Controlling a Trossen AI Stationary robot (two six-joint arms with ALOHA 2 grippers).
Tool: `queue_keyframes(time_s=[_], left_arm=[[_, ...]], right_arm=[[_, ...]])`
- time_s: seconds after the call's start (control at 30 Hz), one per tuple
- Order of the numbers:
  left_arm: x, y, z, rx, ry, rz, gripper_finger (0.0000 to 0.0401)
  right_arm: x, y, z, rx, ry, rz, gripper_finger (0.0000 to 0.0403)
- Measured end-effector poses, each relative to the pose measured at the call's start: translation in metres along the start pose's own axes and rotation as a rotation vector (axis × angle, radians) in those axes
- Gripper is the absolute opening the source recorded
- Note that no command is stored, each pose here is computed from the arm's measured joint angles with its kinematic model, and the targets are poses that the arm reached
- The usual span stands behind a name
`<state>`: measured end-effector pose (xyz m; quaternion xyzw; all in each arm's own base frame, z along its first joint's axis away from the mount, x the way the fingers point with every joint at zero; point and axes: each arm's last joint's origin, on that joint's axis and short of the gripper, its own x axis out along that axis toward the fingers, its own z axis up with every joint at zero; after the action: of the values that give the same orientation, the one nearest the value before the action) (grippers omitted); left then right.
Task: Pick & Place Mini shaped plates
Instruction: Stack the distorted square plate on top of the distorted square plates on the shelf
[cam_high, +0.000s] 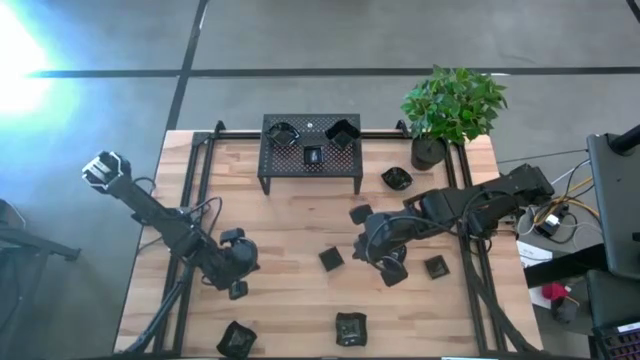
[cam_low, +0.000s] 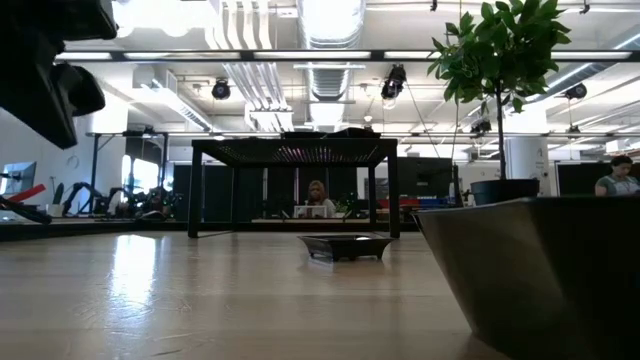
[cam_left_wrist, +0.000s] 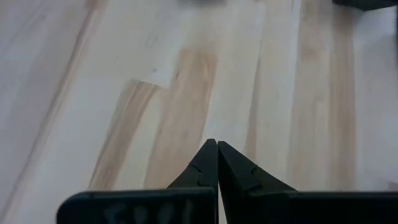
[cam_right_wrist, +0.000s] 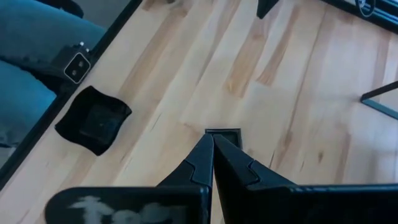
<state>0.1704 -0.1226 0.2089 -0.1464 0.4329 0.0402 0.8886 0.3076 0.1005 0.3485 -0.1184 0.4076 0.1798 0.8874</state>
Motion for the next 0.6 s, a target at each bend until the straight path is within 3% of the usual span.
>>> queue_keyframes(time_s=[0.23,0.5,0.6], left_arm=[[0.0038,0.0024,-0.0034,-0.028,-0.002,0.001,0.001],[0.0052,0.0038,-0.0052,-0.046,-0.003,0.008,0.0064],[0.0052,0.0038,-0.0052,-0.004,-0.002,0.008,0.0079]], right_arm=[[-0.0001,0.0004,0.0005,-0.001,-0.004,-0.001,0.0008],[-0.0003,0.0004,0.0005,-0.036,-0.006,-0.001,0.0009],[-0.0003,0.0004,0.0005,-0.038,-0.006,-0.001,0.0009]])
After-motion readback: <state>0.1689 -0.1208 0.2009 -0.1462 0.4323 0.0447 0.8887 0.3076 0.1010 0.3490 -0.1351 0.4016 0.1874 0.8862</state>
